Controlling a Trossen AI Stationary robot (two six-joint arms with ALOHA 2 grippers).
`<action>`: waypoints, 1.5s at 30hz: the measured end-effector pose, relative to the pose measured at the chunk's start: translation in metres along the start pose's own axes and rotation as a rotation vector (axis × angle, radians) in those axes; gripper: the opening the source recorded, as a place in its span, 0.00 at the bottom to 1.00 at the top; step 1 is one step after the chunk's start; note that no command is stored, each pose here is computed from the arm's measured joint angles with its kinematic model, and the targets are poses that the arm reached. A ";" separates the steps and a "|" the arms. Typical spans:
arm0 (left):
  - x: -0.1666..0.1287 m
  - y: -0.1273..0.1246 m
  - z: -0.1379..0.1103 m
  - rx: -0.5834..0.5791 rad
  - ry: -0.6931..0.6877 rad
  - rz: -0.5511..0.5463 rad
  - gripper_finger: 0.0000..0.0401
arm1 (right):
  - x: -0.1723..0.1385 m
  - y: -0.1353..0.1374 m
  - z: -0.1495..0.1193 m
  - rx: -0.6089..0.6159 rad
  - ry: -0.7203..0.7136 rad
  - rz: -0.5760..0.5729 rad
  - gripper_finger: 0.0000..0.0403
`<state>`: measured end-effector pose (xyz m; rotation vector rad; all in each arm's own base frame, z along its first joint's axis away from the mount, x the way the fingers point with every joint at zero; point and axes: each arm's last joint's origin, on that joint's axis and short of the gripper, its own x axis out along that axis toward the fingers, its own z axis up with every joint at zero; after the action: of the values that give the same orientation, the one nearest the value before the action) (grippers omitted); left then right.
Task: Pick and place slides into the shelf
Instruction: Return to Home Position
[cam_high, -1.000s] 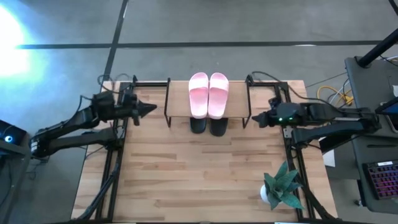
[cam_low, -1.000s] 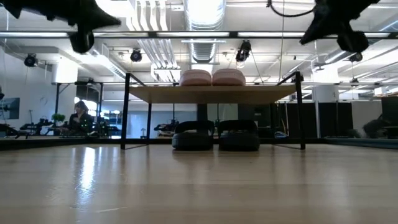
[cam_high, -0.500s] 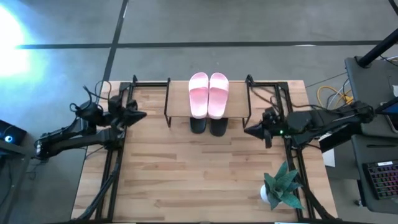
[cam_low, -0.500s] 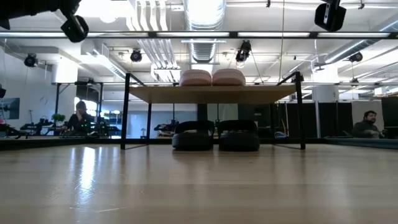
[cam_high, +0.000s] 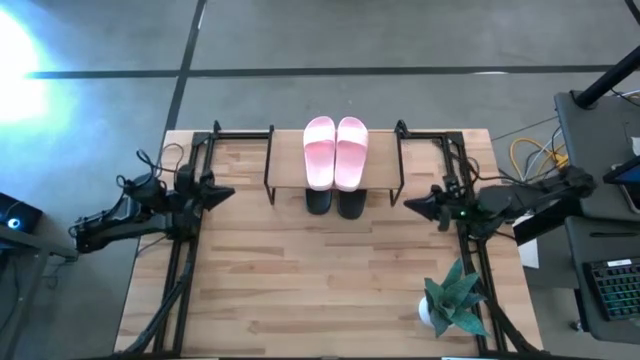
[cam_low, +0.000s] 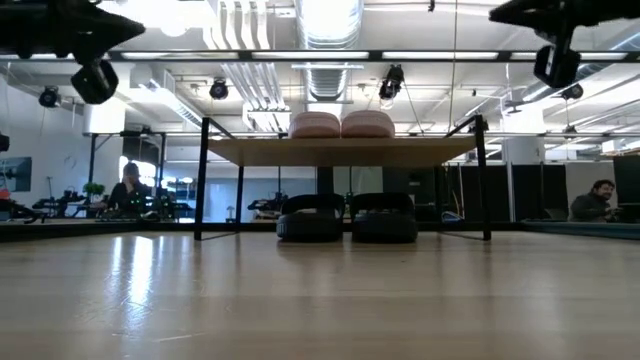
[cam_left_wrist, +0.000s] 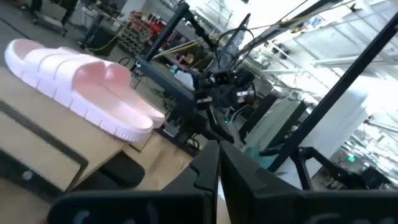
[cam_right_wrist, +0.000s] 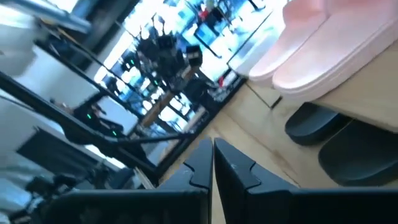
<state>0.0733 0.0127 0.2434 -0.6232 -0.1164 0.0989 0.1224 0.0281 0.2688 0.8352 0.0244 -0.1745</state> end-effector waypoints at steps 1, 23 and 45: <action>-0.004 0.000 -0.001 0.011 -0.002 -0.003 0.00 | -0.003 -0.004 0.000 0.006 -0.012 0.006 0.02; 0.004 0.024 -0.031 0.159 0.149 0.124 0.00 | -0.022 -0.076 -0.045 0.059 -0.123 0.109 0.02; 0.019 0.047 -0.063 0.084 0.082 0.024 0.00 | -0.018 -0.084 -0.054 0.025 -0.119 0.096 0.02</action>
<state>0.0985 0.0171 0.1661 -0.5440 -0.0257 0.1011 0.0937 0.0151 0.1721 0.8482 -0.1301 -0.1344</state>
